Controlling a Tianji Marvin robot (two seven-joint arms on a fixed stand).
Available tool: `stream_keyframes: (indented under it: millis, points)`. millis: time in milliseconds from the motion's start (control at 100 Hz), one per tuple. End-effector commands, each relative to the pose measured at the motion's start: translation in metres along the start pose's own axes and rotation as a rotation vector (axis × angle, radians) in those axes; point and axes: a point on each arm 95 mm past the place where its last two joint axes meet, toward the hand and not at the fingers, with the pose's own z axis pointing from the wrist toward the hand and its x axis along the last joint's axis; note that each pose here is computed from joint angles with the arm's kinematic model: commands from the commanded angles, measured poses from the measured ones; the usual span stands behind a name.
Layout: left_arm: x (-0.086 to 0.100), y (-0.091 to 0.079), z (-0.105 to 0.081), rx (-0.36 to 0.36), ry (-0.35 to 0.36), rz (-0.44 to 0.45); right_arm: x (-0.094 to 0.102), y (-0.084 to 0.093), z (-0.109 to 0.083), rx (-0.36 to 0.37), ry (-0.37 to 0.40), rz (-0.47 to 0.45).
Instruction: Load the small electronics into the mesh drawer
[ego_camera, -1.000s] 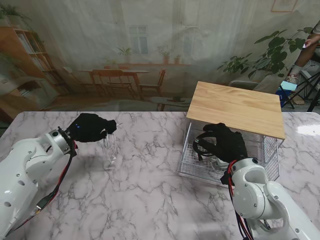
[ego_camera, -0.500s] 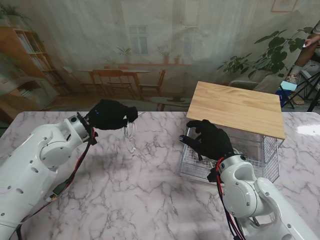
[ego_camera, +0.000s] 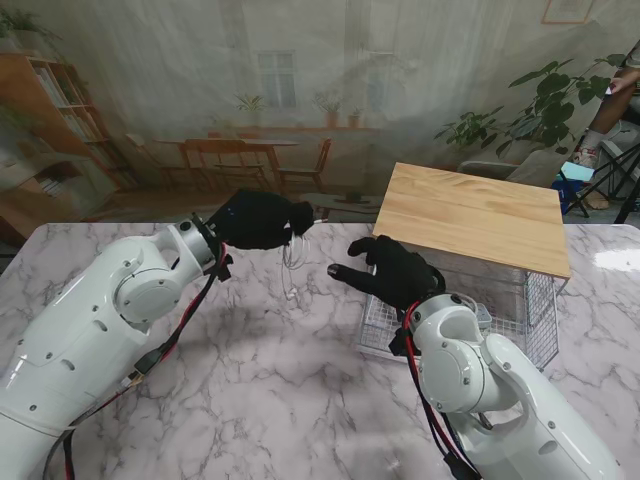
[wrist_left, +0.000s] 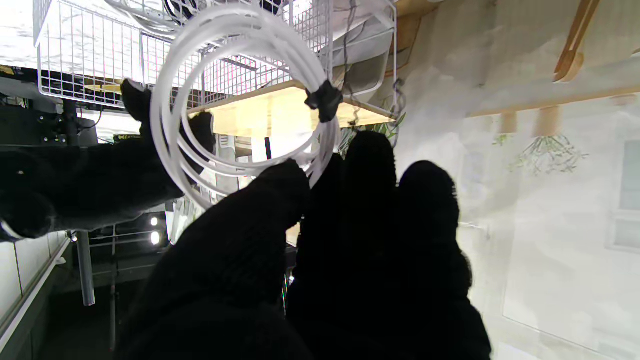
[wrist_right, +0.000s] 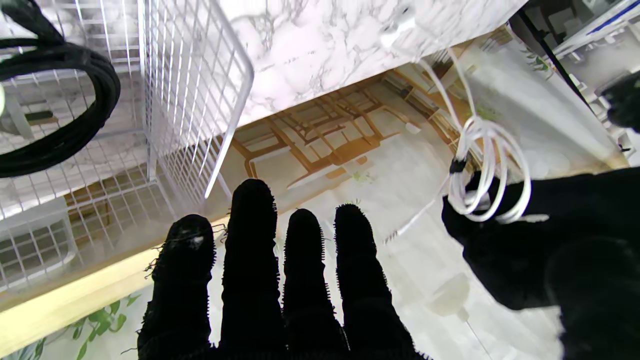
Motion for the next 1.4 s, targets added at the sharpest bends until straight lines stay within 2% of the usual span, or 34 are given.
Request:
stream_keyframes:
  millis: [0,250,580,950,1240,1390]
  points:
    - [0.004,-0.003,0.007,0.001,0.007,-0.002,0.001,-0.003,0.004,0.017,-0.006,0.014]
    - [0.011,-0.005,0.021,-0.007,0.017,0.001,0.012,-0.008,0.013,0.046,-0.02,0.047]
    - [0.016,0.001,0.036,-0.034,0.003,0.003,0.025,-0.012,0.027,0.029,-0.049,0.09]
    - [0.024,0.003,0.035,-0.019,0.007,-0.018,0.034,-0.017,0.047,0.045,-0.108,0.144]
    - [0.029,0.007,0.032,-0.039,0.029,-0.02,0.034,-0.017,0.048,0.045,-0.125,0.161]
    - [0.031,0.01,0.031,-0.049,0.036,-0.022,0.031,-0.016,0.047,0.039,-0.121,0.13]
